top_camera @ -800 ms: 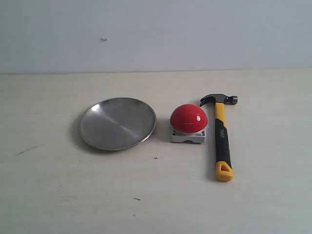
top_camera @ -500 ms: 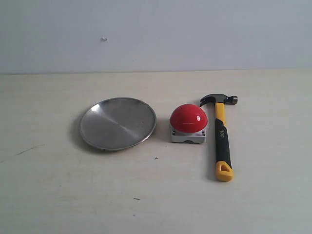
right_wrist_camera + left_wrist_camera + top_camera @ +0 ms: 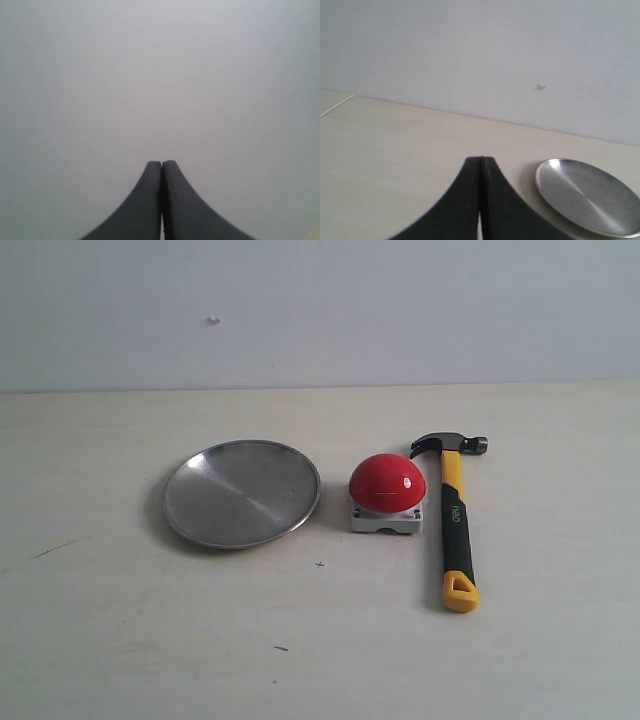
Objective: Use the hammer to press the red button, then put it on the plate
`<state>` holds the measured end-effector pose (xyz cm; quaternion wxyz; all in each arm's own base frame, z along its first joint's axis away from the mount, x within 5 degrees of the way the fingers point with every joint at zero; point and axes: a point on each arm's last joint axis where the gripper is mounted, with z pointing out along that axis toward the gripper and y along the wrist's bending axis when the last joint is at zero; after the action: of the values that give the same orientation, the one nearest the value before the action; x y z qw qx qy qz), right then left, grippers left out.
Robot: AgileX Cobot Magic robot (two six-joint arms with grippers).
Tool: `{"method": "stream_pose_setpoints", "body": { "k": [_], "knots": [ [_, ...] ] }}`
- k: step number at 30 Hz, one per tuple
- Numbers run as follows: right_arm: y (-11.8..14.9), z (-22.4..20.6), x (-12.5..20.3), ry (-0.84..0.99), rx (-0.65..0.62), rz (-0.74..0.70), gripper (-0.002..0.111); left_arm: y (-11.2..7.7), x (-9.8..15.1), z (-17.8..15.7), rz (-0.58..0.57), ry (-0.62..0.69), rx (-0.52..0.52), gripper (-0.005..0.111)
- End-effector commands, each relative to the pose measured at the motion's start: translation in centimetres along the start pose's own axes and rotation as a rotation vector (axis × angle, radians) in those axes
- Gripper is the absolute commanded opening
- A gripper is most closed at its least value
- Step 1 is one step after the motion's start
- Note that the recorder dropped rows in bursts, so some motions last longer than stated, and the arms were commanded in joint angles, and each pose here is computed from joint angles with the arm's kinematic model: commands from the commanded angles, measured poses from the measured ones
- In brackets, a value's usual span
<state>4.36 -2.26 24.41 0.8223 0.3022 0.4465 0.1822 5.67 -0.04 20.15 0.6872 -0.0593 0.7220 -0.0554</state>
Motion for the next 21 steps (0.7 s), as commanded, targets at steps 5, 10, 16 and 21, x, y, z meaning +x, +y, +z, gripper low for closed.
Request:
{"method": "stream_pose_setpoints", "body": {
  "k": [5,10,16,21],
  "knots": [
    [0.1,-0.1,-0.4,-0.052,-0.011,0.060,0.000,0.0,0.1,0.0,-0.002,-0.002,0.002,0.000],
    [0.1,-0.1,-0.6,-0.071,-0.021,0.079,0.000,0.0,0.1,0.0,-0.002,-0.002,0.002,0.000],
    [2.2,1.5,-1.6,0.032,-0.019,-0.106,0.000,0.0,0.1,0.0,-0.002,-0.002,0.002,0.000],
    [5.1,5.3,-3.1,0.152,-0.014,-0.317,0.000,0.0,0.1,0.0,-0.002,-0.002,0.002,0.000]
  ]
}}
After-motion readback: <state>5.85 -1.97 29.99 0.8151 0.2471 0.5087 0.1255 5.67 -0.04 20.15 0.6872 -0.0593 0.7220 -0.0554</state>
